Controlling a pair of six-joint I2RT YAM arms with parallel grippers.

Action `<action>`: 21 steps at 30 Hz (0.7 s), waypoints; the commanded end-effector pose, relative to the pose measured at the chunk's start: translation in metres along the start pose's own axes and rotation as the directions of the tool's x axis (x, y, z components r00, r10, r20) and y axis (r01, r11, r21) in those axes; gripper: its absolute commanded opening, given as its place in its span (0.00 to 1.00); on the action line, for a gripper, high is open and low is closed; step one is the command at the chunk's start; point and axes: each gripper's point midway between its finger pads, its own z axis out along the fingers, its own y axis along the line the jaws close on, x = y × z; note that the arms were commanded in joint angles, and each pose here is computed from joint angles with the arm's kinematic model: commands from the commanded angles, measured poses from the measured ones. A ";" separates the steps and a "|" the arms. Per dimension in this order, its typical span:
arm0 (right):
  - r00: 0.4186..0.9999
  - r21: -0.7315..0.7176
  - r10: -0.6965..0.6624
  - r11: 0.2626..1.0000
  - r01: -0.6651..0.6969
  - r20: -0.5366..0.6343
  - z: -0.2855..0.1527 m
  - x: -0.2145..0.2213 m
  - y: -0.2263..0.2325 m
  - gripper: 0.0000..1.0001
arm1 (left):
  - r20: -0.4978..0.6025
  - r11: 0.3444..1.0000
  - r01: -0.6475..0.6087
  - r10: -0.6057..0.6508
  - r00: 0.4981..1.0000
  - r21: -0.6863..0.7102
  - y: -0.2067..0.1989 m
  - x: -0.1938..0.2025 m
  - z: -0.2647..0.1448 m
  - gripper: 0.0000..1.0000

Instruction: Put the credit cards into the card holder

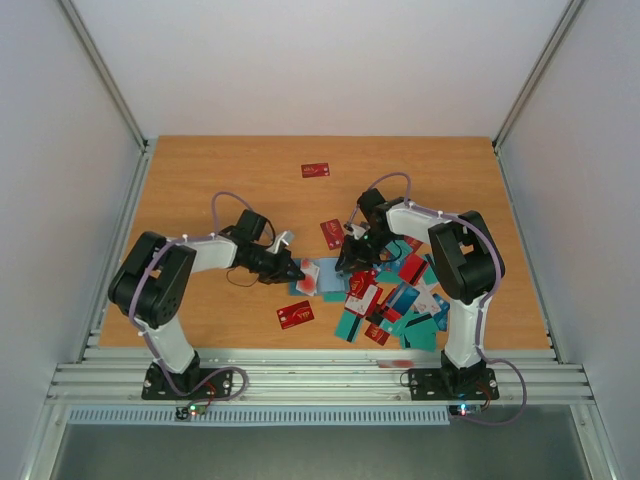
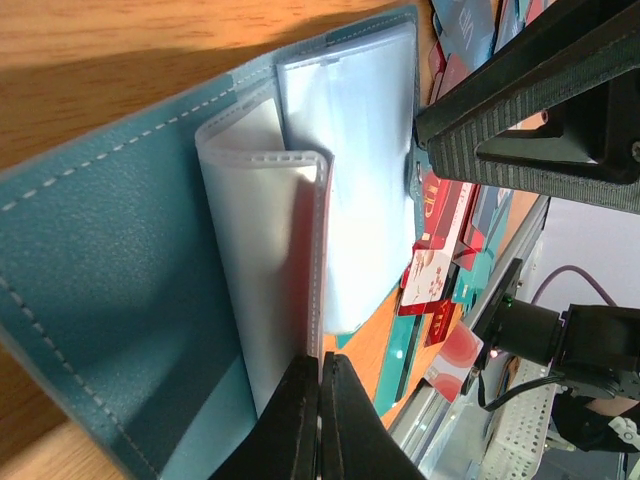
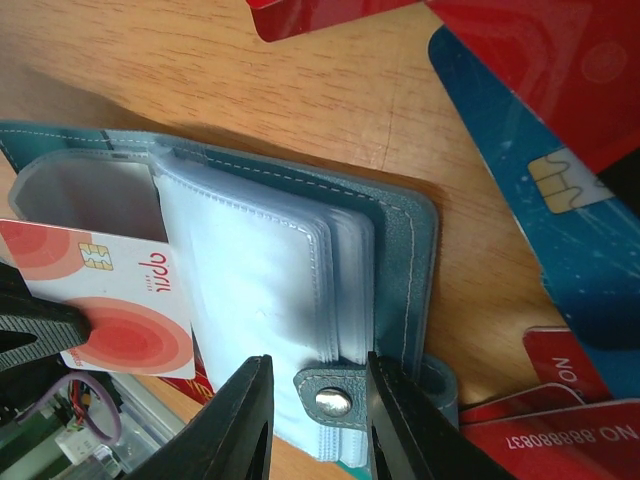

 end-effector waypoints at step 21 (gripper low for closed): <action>0.999 -0.013 0.018 1.000 -0.018 -0.033 0.012 0.005 -0.008 0.27 | 0.026 1.000 -0.025 0.025 0.999 0.013 -0.004 -0.018 0.010 0.00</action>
